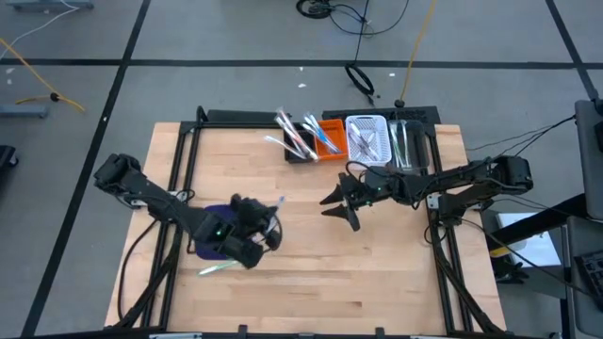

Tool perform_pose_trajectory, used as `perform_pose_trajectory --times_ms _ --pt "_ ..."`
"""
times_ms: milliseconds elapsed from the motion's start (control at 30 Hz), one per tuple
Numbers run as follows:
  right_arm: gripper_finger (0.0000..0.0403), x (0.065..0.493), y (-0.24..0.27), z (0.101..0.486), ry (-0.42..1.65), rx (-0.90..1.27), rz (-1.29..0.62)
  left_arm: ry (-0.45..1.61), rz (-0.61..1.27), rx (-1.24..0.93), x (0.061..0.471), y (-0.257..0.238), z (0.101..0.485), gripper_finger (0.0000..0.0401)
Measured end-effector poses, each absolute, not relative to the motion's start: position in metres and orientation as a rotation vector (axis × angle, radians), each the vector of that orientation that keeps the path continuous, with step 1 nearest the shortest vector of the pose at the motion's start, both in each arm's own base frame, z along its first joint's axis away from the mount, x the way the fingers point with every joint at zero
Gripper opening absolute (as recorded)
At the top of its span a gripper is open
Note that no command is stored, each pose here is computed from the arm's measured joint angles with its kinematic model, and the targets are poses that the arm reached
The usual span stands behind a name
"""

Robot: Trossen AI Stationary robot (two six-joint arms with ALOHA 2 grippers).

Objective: Pick & Place Toothbrushes
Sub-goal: Put the blue toothbrush into the orange bin

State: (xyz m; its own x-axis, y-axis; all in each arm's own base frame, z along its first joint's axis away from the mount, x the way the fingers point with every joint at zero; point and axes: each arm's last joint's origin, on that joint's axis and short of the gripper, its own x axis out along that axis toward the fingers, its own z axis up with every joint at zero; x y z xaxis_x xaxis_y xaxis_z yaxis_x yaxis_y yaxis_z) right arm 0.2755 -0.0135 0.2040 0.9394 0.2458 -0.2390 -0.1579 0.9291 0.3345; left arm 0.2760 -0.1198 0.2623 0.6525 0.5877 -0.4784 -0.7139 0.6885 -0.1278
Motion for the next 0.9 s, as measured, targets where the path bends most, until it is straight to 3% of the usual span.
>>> perform_pose_trajectory --times_ms 367,900 --pt "0.016 0.278 -0.016 0.216 0.143 0.209 0.166 0.225 0.523 -0.139 0.329 -0.083 0.302 0.0" --pt "0.016 0.279 -0.018 0.22 0.091 0.173 0.069 0.182 0.441 -0.106 0.356 -0.054 0.294 0.0"
